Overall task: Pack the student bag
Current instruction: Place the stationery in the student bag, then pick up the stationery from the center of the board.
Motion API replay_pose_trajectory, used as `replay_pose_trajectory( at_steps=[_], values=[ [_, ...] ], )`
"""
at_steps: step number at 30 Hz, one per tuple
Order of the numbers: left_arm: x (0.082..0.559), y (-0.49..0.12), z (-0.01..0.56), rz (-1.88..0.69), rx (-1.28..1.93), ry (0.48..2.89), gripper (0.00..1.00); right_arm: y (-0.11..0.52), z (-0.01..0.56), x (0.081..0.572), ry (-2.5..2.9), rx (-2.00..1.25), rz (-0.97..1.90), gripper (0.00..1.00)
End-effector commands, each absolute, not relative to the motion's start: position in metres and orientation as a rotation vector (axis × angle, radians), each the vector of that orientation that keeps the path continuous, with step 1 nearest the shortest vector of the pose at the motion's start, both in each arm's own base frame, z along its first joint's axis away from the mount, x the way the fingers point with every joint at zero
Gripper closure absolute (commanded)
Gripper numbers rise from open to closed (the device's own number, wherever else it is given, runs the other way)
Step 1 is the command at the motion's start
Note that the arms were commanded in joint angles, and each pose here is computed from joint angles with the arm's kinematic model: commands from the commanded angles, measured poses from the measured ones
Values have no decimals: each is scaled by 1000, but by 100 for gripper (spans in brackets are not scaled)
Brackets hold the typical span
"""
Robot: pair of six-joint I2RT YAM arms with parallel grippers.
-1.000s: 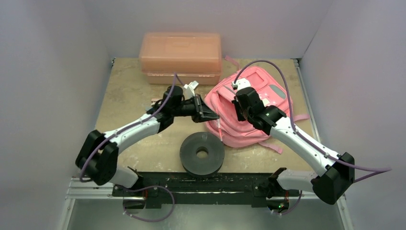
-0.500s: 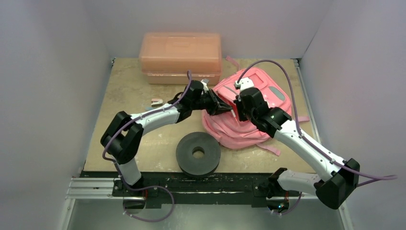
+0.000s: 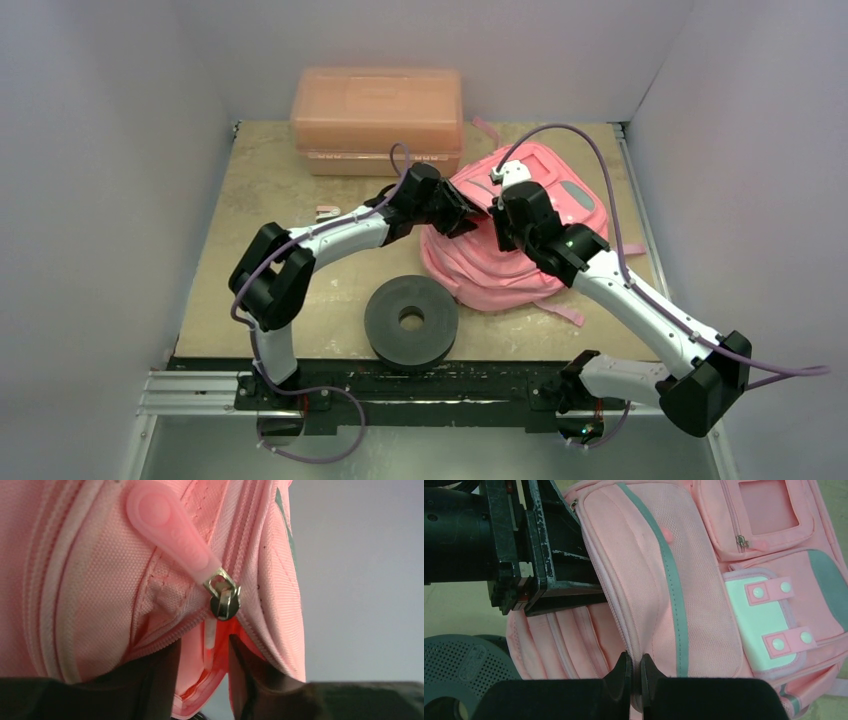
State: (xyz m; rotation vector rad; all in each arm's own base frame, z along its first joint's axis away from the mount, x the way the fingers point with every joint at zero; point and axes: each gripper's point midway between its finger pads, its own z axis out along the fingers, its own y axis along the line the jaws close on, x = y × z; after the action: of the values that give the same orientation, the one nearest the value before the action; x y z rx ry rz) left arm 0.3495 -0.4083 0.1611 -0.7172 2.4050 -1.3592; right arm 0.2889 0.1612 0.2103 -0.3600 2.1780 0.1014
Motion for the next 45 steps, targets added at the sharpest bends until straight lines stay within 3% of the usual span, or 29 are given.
replay_pose_trajectory(
  at_steps=[1,3,5,16,21,25,28,30,33,40,45],
  values=[
    [363,-409,178,-1330,-667,2332,50,182,264,300,2001,-322,238,100],
    [358,-404,187,-1321,-617,2324,37,179,262,301,1996,-322,217,100],
    [349,-395,195,-1315,-582,2317,31,176,260,301,2002,-323,201,100],
    [283,-310,219,-1214,-243,2286,24,161,241,302,2046,-308,106,100],
    [296,-201,198,-806,-435,2250,26,159,239,298,2040,-307,120,100],
    [294,-108,189,-342,-768,2157,29,158,241,295,2048,-304,125,100],
    [292,-73,176,-191,-985,2066,13,157,245,294,2041,-300,127,100],
    [296,-63,163,-178,-1110,2038,5,156,247,294,2035,-299,123,100],
    [311,-64,137,-204,-1227,2085,2,158,249,294,2027,-297,136,100],
    [332,-53,94,38,-1458,2276,0,174,250,294,2014,-321,234,100],
    [349,-56,75,39,-1556,2295,2,181,250,291,2014,-343,276,100]
  ],
)
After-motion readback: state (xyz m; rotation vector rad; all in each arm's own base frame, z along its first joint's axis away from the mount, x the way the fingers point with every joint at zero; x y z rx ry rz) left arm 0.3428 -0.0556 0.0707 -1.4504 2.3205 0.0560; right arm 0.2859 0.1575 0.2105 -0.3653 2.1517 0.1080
